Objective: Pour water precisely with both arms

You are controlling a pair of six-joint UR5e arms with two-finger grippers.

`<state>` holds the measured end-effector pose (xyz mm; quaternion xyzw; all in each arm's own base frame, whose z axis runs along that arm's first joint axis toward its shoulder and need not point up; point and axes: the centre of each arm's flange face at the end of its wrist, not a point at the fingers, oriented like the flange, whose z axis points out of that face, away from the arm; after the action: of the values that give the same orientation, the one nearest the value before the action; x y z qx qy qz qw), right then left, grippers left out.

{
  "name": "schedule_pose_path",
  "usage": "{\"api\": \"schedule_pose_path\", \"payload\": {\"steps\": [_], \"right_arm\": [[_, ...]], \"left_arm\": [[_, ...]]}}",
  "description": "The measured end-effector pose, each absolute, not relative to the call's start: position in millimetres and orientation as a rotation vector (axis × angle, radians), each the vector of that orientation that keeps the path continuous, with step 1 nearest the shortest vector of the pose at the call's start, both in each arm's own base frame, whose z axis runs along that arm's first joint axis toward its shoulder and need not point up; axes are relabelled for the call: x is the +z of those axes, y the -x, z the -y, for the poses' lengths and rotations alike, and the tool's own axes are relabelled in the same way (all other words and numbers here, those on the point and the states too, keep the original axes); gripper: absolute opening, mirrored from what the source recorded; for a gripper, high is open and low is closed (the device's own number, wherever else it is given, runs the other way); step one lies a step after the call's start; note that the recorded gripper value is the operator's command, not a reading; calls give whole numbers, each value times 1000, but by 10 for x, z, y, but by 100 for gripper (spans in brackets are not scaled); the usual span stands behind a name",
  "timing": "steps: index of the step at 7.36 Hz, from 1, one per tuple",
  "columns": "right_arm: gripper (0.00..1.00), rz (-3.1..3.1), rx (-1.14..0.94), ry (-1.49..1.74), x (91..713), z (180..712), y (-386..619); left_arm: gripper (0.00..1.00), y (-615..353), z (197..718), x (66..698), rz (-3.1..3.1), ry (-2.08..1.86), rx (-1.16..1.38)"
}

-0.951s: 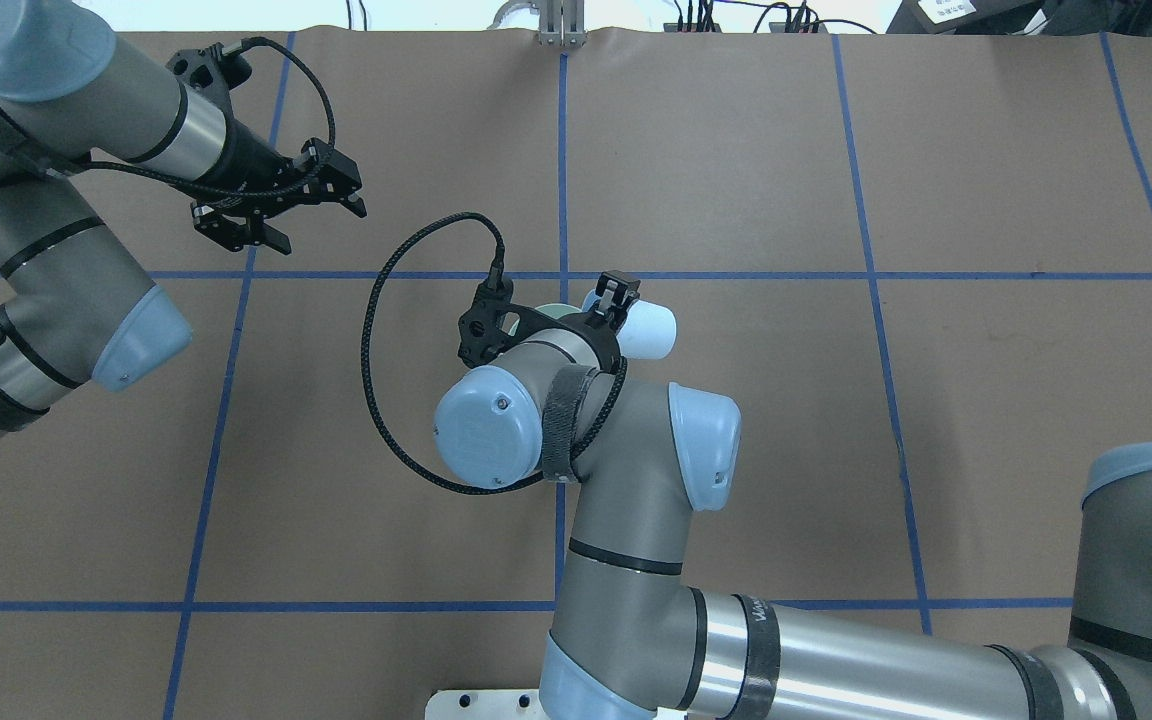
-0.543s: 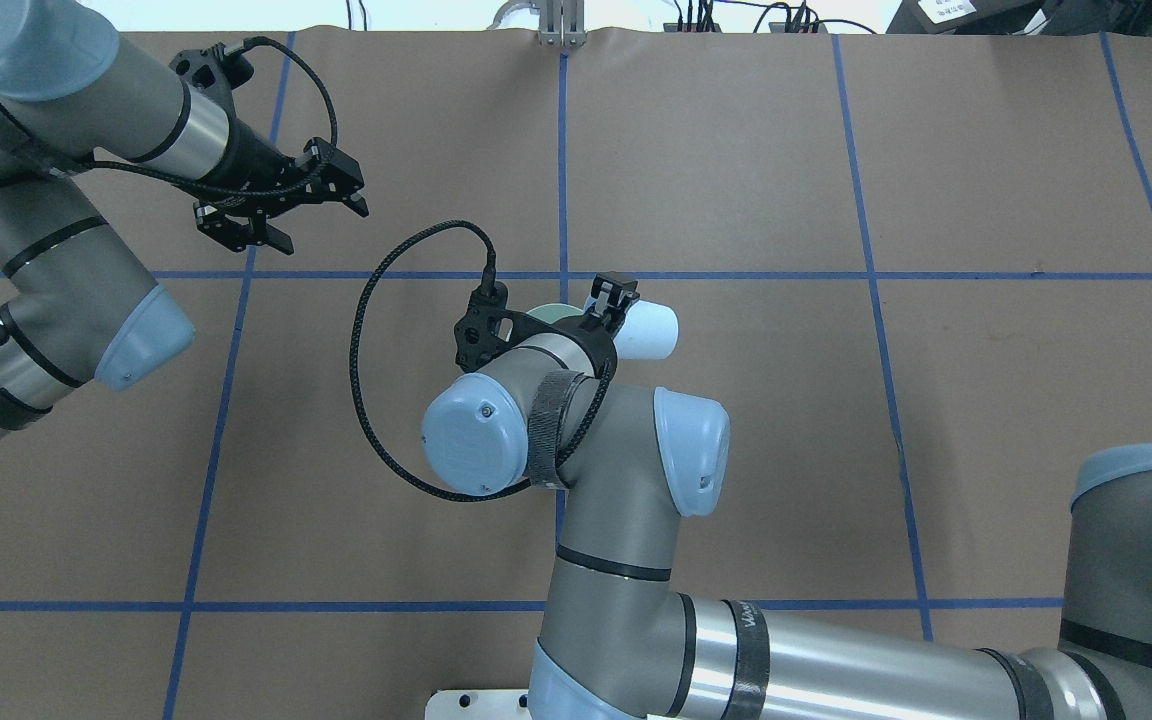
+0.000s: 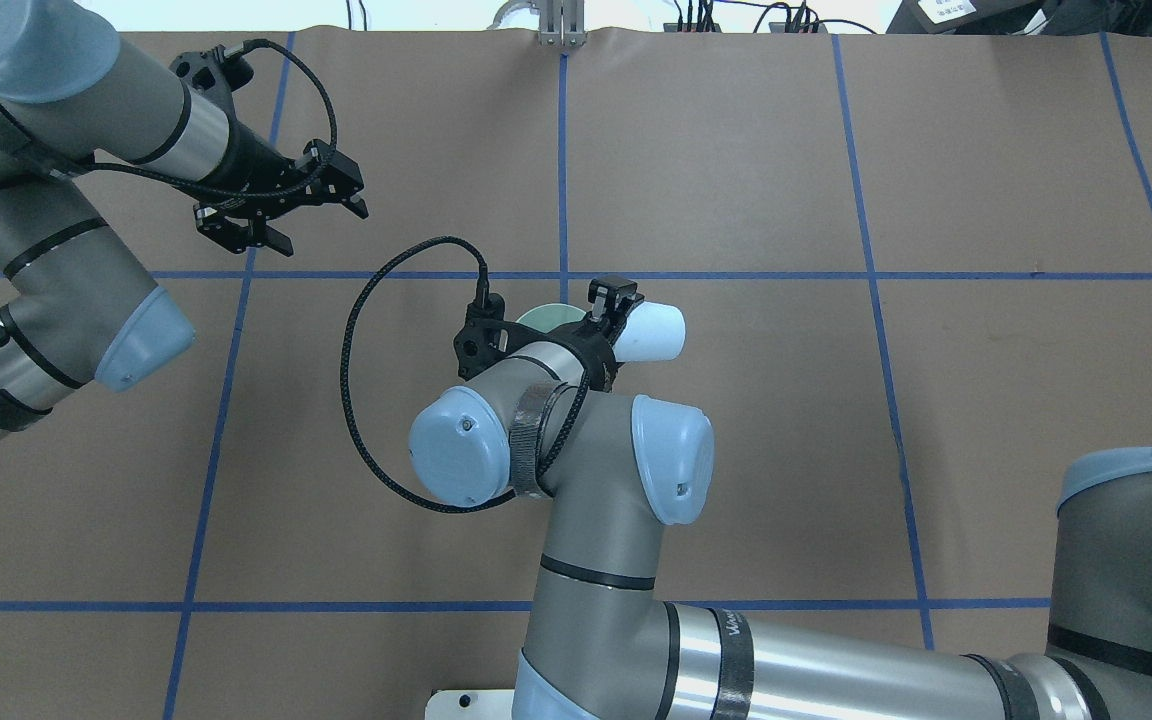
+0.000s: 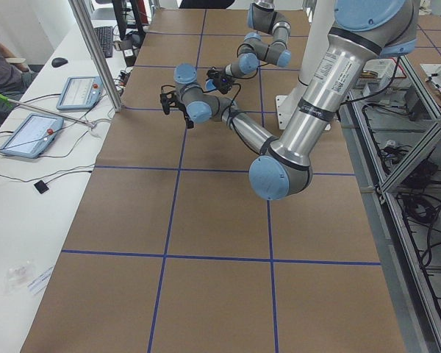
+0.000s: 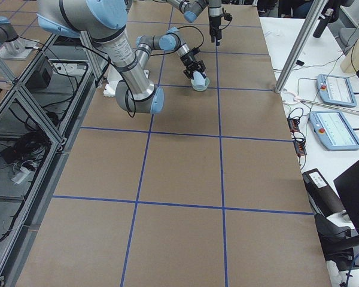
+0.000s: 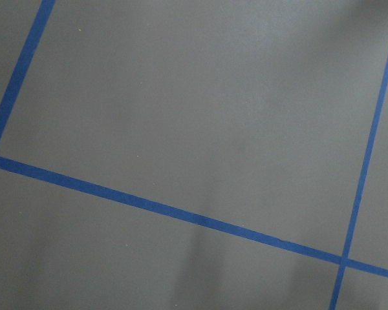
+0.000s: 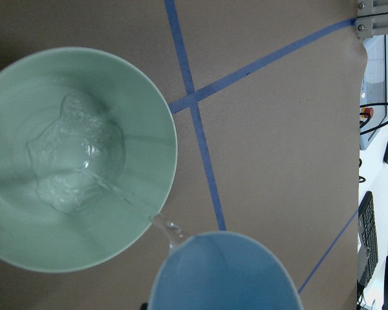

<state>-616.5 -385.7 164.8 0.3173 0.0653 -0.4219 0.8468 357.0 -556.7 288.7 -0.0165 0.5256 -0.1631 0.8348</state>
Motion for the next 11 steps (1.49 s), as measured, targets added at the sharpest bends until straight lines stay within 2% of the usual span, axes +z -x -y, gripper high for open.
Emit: {"api": "schedule_pose_path", "payload": {"steps": [8,11], "right_arm": [[18,-255,-923,-656,1523,3815,6357],[18,-116,-770,-702,1376,3716,6095]], "left_arm": [[100,-3564,5556,2935,-1108,40,-347],[100,-3569,5557,2818,-1123,30,-339]]}}
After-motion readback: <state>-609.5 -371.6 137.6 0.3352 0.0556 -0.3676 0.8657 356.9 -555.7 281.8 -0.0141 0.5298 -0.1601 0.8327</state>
